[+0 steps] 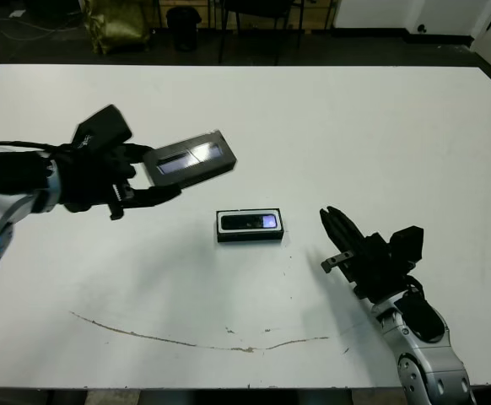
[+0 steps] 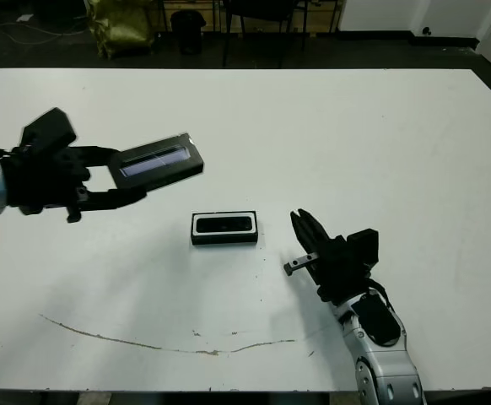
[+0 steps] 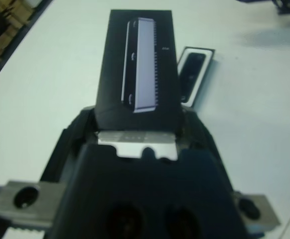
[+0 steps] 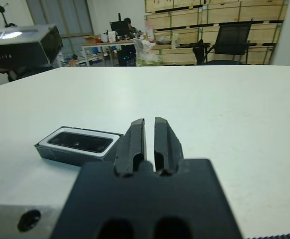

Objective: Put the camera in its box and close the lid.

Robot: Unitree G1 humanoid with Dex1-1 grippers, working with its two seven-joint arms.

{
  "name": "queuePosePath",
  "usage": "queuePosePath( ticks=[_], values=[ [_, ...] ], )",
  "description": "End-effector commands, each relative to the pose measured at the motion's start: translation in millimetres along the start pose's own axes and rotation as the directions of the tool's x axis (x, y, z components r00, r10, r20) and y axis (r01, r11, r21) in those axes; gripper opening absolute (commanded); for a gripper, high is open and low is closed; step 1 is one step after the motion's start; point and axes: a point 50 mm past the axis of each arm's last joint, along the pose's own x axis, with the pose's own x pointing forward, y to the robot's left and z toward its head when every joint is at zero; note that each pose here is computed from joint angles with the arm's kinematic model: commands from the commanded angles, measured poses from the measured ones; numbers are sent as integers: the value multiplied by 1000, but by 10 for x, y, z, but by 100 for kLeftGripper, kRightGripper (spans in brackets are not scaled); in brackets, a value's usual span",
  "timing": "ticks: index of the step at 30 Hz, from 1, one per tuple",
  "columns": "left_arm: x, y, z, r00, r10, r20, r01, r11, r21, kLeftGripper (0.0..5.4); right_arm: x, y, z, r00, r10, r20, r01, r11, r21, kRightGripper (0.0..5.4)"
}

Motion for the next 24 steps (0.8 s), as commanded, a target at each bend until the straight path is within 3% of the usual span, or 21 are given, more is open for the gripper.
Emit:
queuePosePath(
  ticks=[1,16,24],
  values=[
    [168,12,-119,998,-54,-11,54,998,-18,243,-33,-59,-38,999,-26,-31,26,1000,-4,0],
    [643,-48,-357,984,-175,43,175,984,18,243,-39,-87,-9,996,-77,-49,76,997,-3,0],
    [755,-94,-412,969,-231,87,231,973,2,243,-35,-80,-31,997,-67,-47,68,998,1,0]
  ],
)
